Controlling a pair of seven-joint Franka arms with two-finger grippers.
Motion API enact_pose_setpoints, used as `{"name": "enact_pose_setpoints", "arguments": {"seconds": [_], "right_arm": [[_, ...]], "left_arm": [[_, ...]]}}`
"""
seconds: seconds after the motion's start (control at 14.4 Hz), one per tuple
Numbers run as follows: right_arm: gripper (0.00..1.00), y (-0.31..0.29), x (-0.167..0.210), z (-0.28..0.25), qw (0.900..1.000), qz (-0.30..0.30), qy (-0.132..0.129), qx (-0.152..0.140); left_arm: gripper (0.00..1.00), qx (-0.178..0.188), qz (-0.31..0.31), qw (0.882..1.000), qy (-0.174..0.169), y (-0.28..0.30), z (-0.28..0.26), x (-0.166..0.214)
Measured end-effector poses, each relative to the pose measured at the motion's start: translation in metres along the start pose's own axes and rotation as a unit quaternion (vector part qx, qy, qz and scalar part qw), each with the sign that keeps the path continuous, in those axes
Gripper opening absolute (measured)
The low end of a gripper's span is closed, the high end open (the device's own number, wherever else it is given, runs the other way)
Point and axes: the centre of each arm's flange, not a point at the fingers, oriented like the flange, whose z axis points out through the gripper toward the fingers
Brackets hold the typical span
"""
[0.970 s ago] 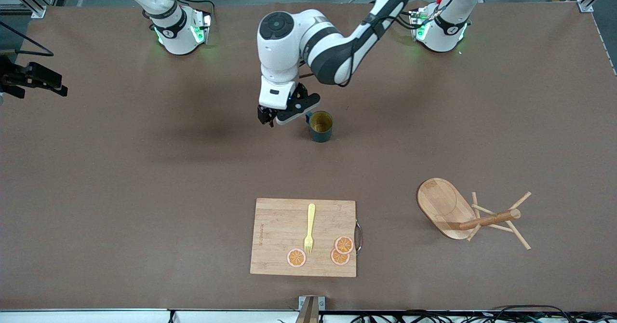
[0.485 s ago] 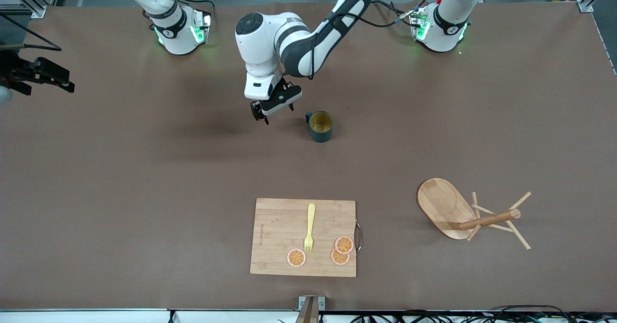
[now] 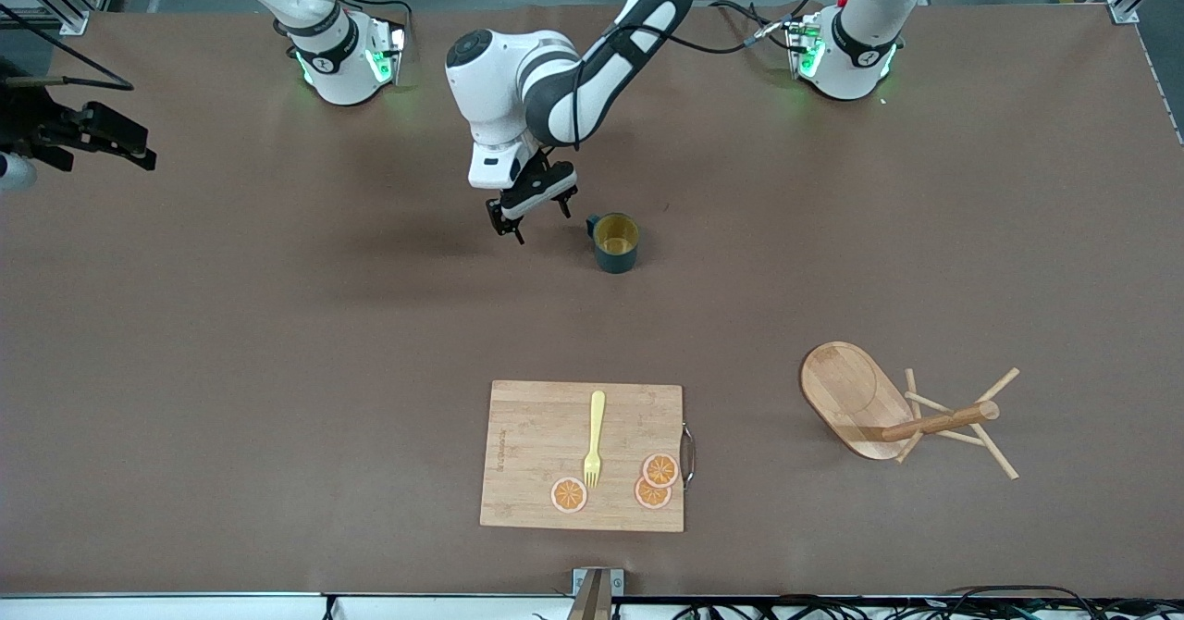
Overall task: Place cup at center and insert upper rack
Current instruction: 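Lower the left gripper over the mug and grasp its handle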
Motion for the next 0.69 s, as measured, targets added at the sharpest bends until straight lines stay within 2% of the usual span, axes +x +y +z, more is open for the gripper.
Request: {"name": "enact_pose_setpoints", "arguments": {"seconds": [0.14, 0.55, 0.69], "right_arm": [[1.00, 0.002, -0.012, -0.010, 1.000, 0.002, 0.003, 0.001], [1.00, 0.002, -0.016, -0.009, 1.000, -0.007, -0.001, 0.001], [1.00, 0.005, -0.016, -0.009, 1.000, -0.012, -0.001, 0.001]], "left_arm": [[1.00, 0.017, -0.013, 1.000, 0.019, -0.005, 0.006, -0.013], [1.00, 0.048, -0.031, 0.992, 0.114, -0.020, 0.055, -0.044], [1.00, 0.059, -0.031, 0.990, 0.127, -0.023, 0.064, -0.048]]}}
